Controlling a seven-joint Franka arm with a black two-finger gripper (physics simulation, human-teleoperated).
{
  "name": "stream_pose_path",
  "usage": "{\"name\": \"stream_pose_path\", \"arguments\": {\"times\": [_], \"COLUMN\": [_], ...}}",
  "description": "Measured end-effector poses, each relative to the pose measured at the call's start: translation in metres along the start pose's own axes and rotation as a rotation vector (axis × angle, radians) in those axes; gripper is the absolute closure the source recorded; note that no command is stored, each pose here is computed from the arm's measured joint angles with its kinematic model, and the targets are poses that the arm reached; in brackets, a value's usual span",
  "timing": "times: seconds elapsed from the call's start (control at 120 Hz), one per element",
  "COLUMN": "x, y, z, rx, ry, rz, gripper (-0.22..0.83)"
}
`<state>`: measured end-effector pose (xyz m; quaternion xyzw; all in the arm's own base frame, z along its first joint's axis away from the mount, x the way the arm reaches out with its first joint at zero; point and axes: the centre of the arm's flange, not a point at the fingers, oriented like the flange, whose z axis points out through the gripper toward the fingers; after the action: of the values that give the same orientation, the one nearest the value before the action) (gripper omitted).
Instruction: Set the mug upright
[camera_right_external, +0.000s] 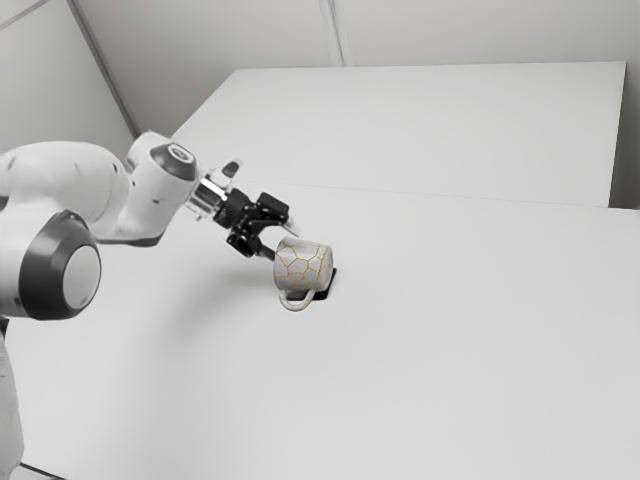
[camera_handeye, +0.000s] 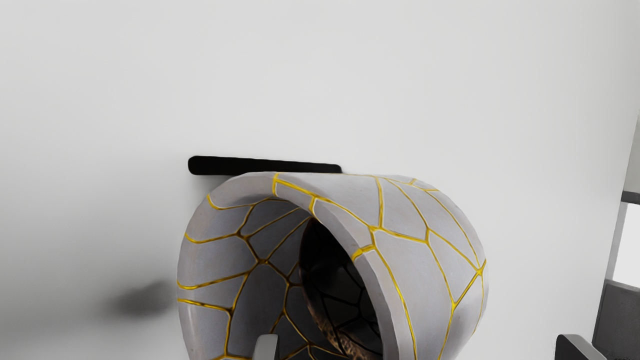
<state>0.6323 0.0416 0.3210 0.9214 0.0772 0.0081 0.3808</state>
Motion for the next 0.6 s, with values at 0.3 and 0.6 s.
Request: {"name": "stream_pose_path", "arguments": {"times": [0.3,0.6], "x": [-0.010,-0.010], "y": [0.006,0.021], "z": [0.015,0.015], "rx": [-0.075,-0.086], "ry": [0.004,0.005], "rz": [0.011,0.052], "gripper": [0.20,0.62]}}
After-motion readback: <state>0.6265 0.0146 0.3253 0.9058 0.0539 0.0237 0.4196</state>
